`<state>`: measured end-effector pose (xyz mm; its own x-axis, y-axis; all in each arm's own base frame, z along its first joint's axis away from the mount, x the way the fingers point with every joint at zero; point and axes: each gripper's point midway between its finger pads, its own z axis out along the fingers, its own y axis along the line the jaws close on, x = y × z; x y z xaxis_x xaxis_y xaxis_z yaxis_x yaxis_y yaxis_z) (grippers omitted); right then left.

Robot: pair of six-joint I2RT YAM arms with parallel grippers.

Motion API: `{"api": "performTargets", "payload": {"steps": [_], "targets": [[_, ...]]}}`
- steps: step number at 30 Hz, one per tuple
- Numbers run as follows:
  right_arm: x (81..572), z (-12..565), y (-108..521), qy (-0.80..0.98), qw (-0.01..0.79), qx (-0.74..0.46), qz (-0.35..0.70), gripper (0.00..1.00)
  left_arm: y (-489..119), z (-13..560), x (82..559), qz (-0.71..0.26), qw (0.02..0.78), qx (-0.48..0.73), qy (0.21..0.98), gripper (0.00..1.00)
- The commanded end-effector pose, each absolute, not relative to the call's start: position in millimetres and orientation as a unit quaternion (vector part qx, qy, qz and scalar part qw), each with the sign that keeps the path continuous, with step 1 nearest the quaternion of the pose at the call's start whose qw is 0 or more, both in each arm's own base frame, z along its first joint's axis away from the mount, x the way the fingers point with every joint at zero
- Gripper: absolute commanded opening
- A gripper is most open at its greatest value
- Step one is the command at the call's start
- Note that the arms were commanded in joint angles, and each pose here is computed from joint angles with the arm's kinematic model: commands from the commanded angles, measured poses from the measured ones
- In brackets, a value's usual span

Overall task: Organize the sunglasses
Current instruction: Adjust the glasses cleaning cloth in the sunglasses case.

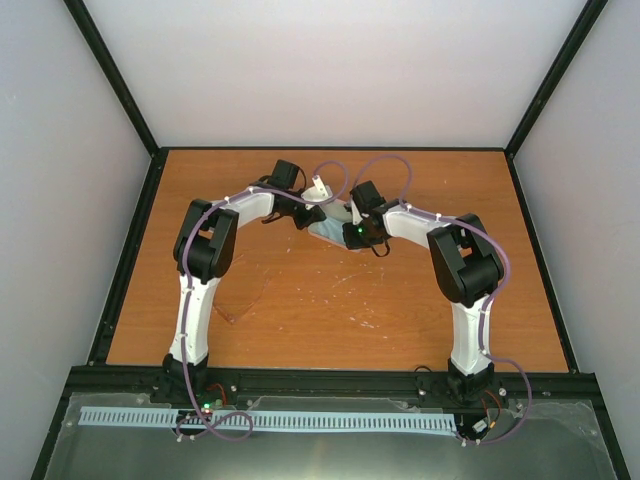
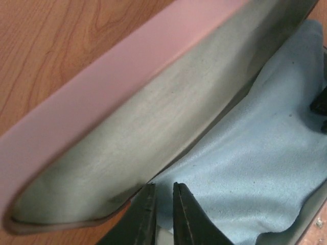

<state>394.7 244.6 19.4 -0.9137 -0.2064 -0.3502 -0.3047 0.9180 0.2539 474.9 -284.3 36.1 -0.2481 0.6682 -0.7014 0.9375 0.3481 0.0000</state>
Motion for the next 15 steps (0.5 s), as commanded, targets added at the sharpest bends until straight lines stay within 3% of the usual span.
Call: {"api": "performTargets", "payload": {"steps": [1,5,15], "targets": [[376,-11,225,0.980,0.113,-0.128,0.104,0.13,-278,52,490,-0.203,0.340,0.527,0.752,0.16],[382,-7,224,0.979,0.121,-0.128,0.098,0.15,-276,63,479,-0.209,0.350,0.524,0.748,0.20],[384,-24,203,0.983,0.107,-0.149,0.032,0.15,-261,96,453,-0.233,0.379,0.491,0.749,0.18]]}}
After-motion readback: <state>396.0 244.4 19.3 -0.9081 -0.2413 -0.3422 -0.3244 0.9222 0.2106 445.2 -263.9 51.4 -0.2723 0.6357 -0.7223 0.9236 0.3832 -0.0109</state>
